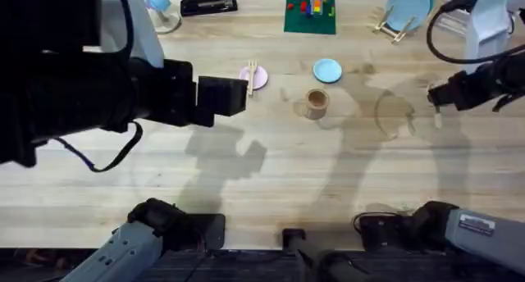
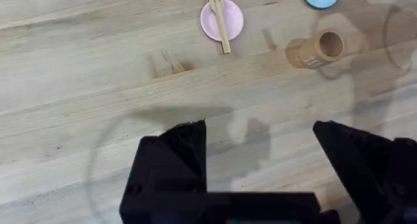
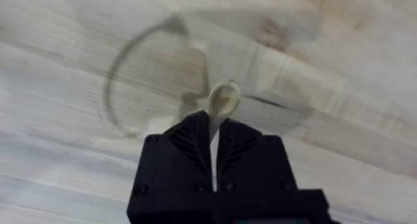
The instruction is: Pick up a utensil and set it on the pink plate, then put the other utensil in the container.
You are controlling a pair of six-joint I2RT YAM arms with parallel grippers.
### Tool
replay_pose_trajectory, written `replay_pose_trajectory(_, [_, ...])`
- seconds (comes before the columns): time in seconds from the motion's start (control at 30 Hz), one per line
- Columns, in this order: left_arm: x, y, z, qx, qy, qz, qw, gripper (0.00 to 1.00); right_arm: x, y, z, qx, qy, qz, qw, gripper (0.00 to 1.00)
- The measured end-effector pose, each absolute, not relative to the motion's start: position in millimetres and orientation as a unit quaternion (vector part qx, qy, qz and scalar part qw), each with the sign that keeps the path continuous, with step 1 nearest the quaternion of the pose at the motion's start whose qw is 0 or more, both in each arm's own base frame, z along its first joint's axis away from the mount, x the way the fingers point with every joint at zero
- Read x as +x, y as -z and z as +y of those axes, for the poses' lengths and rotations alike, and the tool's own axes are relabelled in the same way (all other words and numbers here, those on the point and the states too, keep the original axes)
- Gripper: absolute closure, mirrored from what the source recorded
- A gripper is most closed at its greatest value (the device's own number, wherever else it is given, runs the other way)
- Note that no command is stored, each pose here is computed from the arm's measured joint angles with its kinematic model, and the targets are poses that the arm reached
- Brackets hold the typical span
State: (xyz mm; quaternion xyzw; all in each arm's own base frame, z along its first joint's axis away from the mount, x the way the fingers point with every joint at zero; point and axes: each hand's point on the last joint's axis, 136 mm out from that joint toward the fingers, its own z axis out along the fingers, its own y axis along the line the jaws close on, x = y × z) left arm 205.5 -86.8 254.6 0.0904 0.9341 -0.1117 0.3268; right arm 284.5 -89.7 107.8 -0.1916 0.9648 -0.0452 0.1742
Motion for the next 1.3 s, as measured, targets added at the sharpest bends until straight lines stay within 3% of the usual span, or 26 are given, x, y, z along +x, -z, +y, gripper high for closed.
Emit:
replay_pose_trajectory(0.83, [205,-255,-87,0.090,0.112,0.934,0.327,0.007,315,-201,-12,-0.337,-0.127,0.817,0.451,0.973])
replay_pose_trajectory(1.3, [205,-255,-87,0.090,0.112,0.934,0.327,0.007,311,-239,27,-0.401,-0.230,0.698,0.547,0.972])
